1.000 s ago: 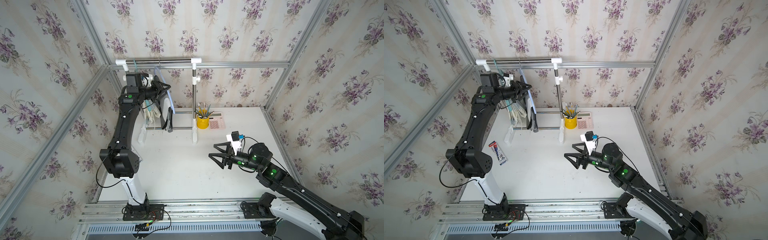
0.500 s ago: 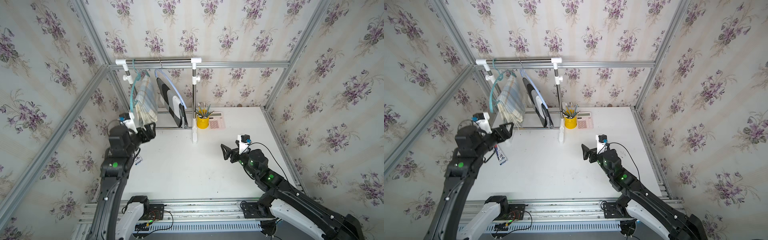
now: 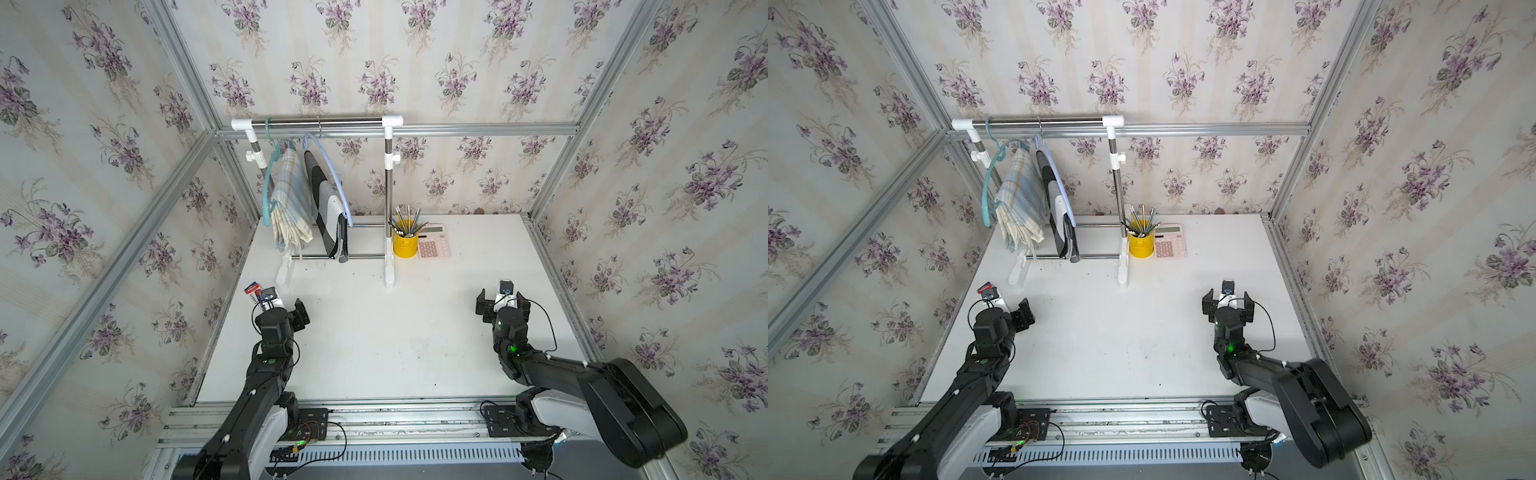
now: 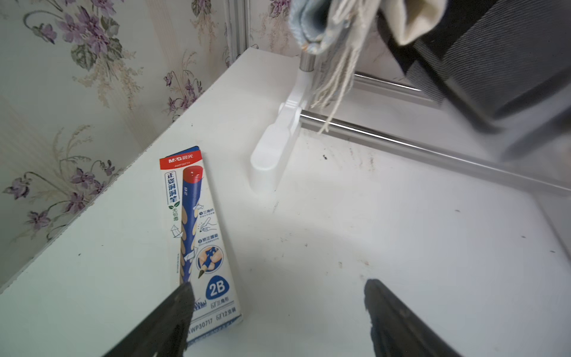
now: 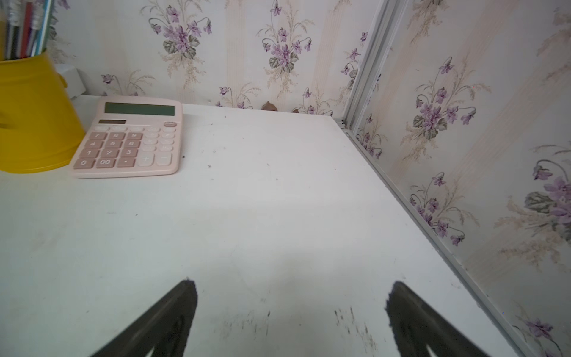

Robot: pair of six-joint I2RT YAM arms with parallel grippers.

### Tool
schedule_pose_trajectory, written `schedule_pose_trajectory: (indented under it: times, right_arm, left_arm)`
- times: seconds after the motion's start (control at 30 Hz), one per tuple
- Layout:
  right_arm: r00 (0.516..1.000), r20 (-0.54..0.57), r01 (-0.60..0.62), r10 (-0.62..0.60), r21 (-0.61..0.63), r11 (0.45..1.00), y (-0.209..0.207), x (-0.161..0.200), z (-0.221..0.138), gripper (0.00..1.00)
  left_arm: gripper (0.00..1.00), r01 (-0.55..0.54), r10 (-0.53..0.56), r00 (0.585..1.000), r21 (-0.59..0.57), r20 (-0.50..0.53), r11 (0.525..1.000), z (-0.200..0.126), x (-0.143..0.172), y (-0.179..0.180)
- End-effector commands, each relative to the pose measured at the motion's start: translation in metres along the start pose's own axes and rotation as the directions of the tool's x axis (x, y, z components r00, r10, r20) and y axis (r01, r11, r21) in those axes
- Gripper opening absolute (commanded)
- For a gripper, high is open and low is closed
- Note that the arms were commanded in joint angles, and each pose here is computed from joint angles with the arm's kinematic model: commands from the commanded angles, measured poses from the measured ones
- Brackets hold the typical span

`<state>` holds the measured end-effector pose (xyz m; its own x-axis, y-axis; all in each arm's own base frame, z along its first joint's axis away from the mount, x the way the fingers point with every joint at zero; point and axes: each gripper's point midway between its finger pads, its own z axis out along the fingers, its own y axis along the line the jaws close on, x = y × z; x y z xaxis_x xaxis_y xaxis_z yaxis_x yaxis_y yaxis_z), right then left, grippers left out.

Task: Hang the scarf on the hanger
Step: Reset both arms

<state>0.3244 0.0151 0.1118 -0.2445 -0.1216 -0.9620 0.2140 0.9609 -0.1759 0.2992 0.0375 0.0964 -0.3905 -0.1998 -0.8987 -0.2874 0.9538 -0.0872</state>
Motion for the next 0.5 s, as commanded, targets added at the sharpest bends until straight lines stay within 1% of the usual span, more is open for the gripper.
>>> schedule_pose_trajectory:
  times: [0.0,0.03,0.07,0.1,0.13,0.17,0.23,0.27,0.3,0.33,0.37,0.4,0.43,0.47]
  right_arm:
    - [0.968,0.228,-0.121,0.110,0.036,0.992,-0.018,-0.050,0.006,1.00]
    - [0.958,0.239,-0.169,0.158,0.026,0.985,-0.025,-0.046,0.009,1.00]
    - [0.948,0.260,-0.191,0.183,0.008,0.982,-0.030,-0.044,0.010,1.00]
    - [0.946,0.260,-0.196,0.196,-0.024,0.980,-0.029,-0.042,0.009,1.00]
    - [0.953,0.227,-0.194,0.202,-0.055,0.979,-0.024,-0.038,0.012,1.00]
    - [0.957,0.203,-0.199,0.208,-0.065,0.978,-0.023,-0.035,0.016,0.99]
    - [0.948,0.242,-0.197,0.205,-0.057,0.979,-0.024,-0.037,0.021,1.00]
    - [0.968,0.159,-0.181,0.193,-0.088,0.980,-0.016,-0.025,0.029,0.98]
    - [0.977,0.122,-0.157,0.176,-0.156,0.975,-0.005,-0.026,0.038,0.93]
    - [0.970,0.156,-0.159,0.188,-0.178,0.971,-0.005,-0.032,0.038,0.94]
    - [0.971,0.133,-0.177,0.199,-0.162,0.971,-0.008,-0.027,0.039,0.96]
    - [0.974,0.097,-0.189,0.204,-0.143,0.971,-0.011,-0.022,0.042,0.97]
    - [0.968,0.129,-0.197,0.213,-0.128,0.972,-0.015,-0.028,0.043,0.98]
    - [0.965,0.138,-0.206,0.221,-0.116,0.972,-0.017,-0.028,0.042,1.00]
  left_arm:
    - [0.87,0.009,-0.005,0.973,-0.014,0.229,1.000,0.021,-0.056,-0.006]
    - [0.86,-0.019,0.020,0.969,-0.006,0.246,1.000,0.030,-0.060,-0.011]
    - [0.84,-0.049,0.049,0.969,-0.005,0.241,0.999,0.040,-0.059,-0.016]
    - [0.84,-0.049,0.048,0.976,0.001,0.213,0.999,0.049,-0.053,-0.016]
    - [0.84,-0.055,0.056,0.982,-0.010,0.179,0.998,0.059,-0.049,-0.016]
    - [0.84,-0.092,0.092,0.987,-0.004,0.135,0.996,0.066,-0.043,-0.022]
    - [0.84,-0.160,0.157,0.986,0.087,0.050,0.983,0.075,-0.034,-0.043]
    - [0.84,-0.177,0.167,0.981,0.105,0.094,0.979,0.080,-0.040,-0.049]
    - [0.86,-0.186,0.166,0.973,0.117,0.158,0.976,0.078,-0.040,-0.052]
    - [0.89,-0.183,0.164,0.975,0.125,0.148,0.975,0.075,-0.031,-0.050]
    - [0.89,-0.181,0.166,0.979,0.138,0.115,0.974,0.074,-0.027,-0.051]
    - [0.88,-0.190,0.176,0.979,0.160,0.099,0.969,0.075,-0.027,-0.055]
    - [0.85,-0.196,0.183,0.979,0.174,0.089,0.965,0.078,-0.028,-0.059]
    - [0.87,-0.204,0.188,0.977,0.173,0.104,0.964,0.080,-0.031,-0.060]
